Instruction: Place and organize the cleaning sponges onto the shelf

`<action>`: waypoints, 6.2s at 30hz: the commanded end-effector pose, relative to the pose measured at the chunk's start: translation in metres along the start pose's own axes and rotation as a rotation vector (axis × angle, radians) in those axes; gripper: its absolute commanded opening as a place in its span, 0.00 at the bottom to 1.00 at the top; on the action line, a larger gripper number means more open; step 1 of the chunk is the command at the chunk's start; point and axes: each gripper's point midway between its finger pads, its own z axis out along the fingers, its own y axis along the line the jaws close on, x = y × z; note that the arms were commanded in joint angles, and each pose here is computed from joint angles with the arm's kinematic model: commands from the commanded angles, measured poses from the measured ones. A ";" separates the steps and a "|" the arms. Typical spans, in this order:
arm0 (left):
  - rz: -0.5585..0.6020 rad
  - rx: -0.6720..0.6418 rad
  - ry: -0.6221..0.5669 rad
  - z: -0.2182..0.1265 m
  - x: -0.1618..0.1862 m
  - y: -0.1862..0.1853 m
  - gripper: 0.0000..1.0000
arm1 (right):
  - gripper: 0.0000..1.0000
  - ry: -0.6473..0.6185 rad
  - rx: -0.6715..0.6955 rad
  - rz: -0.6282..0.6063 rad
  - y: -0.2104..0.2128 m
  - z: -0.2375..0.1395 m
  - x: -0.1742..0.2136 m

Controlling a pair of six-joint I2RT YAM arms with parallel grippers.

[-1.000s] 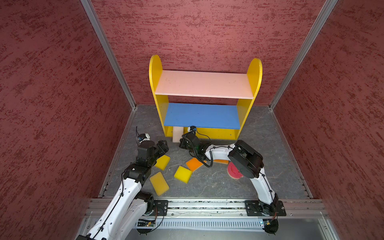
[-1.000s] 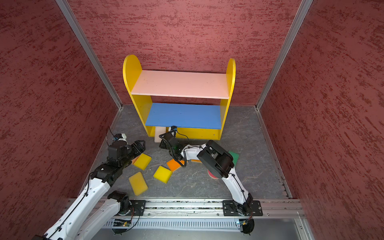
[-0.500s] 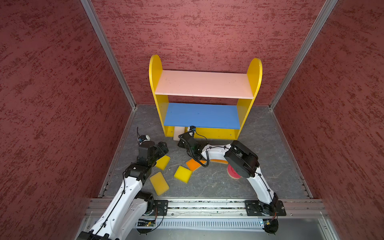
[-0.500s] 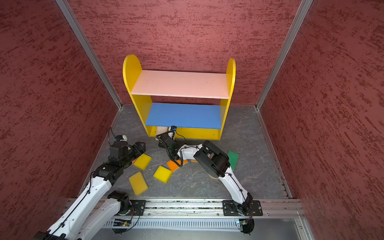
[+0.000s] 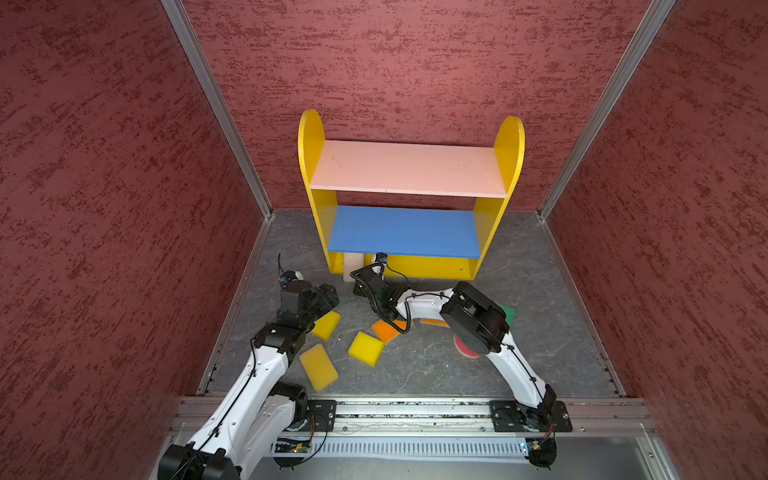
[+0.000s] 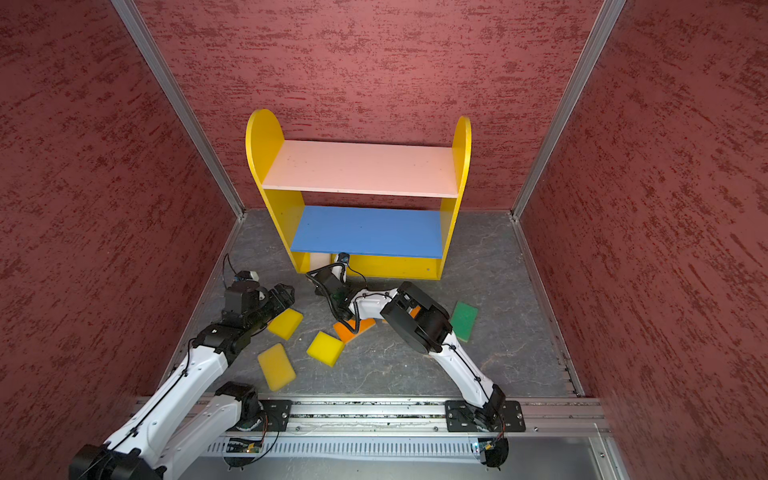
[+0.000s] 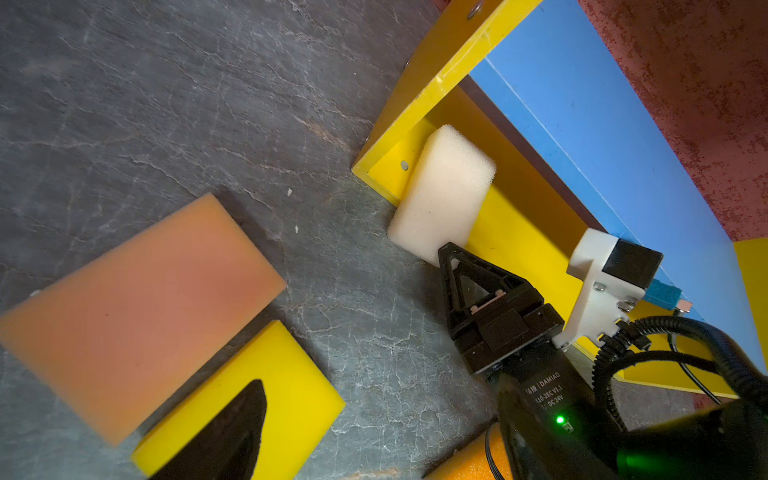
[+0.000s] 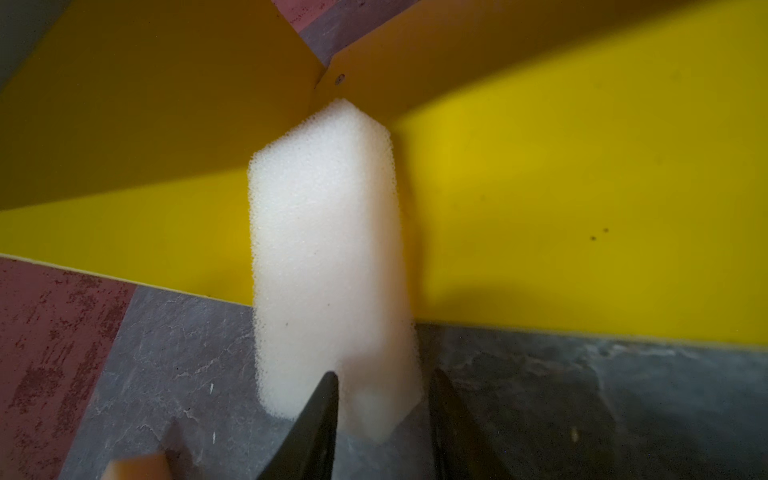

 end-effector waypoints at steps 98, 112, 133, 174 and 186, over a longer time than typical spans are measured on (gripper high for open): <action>-0.177 -0.064 0.086 0.090 0.014 0.012 0.27 | 0.33 0.001 -0.097 -0.079 -0.001 -0.016 -0.024; -0.210 -0.013 0.130 0.107 0.029 0.009 0.22 | 0.38 -0.063 -0.201 0.149 0.012 -0.015 -0.032; -0.205 0.026 0.132 0.110 0.029 0.003 0.24 | 0.19 -0.099 -0.212 0.293 0.005 0.004 -0.026; -0.138 -0.062 0.068 0.161 -0.003 -0.010 0.14 | 0.22 -0.160 -0.251 0.191 0.003 -0.046 -0.036; -0.144 0.057 0.063 0.131 0.005 -0.043 0.51 | 0.28 -0.148 -0.223 0.126 -0.017 -0.080 -0.042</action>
